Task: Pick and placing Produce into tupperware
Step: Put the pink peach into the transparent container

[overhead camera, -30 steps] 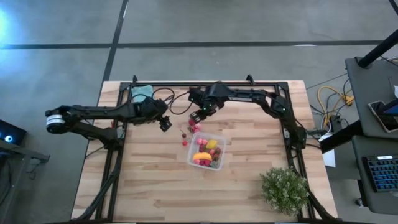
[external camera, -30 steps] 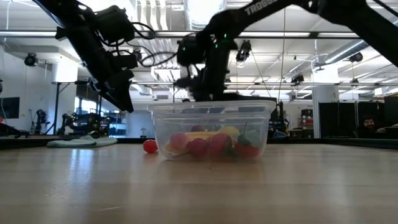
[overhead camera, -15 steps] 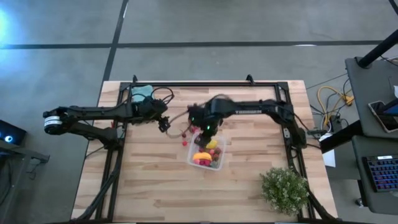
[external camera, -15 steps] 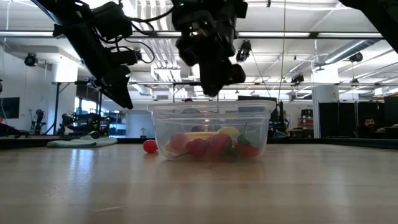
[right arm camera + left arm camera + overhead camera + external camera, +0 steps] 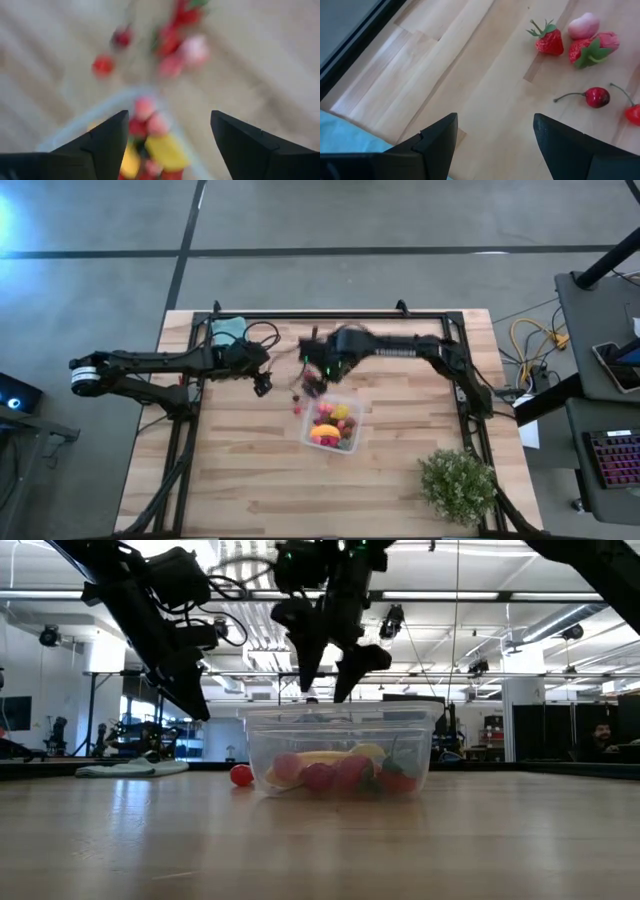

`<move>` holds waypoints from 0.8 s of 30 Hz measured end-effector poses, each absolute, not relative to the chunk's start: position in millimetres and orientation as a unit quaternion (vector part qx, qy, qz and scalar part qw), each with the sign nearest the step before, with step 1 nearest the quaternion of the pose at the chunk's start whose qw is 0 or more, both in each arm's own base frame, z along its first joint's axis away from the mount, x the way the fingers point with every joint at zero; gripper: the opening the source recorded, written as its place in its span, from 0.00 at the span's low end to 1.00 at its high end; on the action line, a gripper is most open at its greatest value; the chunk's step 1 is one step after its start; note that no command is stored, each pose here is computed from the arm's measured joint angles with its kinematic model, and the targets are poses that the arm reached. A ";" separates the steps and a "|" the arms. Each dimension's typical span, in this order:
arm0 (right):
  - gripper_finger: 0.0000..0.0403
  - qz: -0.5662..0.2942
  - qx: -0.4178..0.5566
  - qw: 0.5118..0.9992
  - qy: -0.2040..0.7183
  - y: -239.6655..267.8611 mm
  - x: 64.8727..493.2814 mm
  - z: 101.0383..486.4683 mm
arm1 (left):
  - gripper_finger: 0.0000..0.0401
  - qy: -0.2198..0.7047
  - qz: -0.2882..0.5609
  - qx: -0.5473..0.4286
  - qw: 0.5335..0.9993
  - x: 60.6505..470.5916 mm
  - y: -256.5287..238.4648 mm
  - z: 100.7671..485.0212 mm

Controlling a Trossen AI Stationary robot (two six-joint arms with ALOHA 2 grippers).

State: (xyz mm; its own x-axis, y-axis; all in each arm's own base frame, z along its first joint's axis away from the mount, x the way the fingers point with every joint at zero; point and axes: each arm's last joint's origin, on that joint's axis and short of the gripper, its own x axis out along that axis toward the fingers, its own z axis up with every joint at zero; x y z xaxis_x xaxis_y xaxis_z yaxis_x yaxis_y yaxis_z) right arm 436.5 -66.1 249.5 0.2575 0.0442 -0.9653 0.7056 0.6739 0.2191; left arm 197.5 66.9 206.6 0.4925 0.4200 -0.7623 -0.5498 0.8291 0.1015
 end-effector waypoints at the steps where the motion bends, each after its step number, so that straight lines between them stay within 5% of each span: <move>1: 0.68 -0.242 0.344 0.716 0.557 -76.9 435.2 248.9 | 0.61 0.418 0.281 -0.078 0.860 197.5 66.8 206.6; 7: 0.66 -0.252 0.381 0.694 0.557 -114.8 436.0 225.0 | 0.61 0.417 0.281 -0.079 0.861 197.6 66.8 206.6; 24: 0.63 -0.220 0.331 0.705 0.587 -110.5 454.9 182.3 | 0.61 0.419 0.280 -0.077 0.860 197.4 66.8 206.3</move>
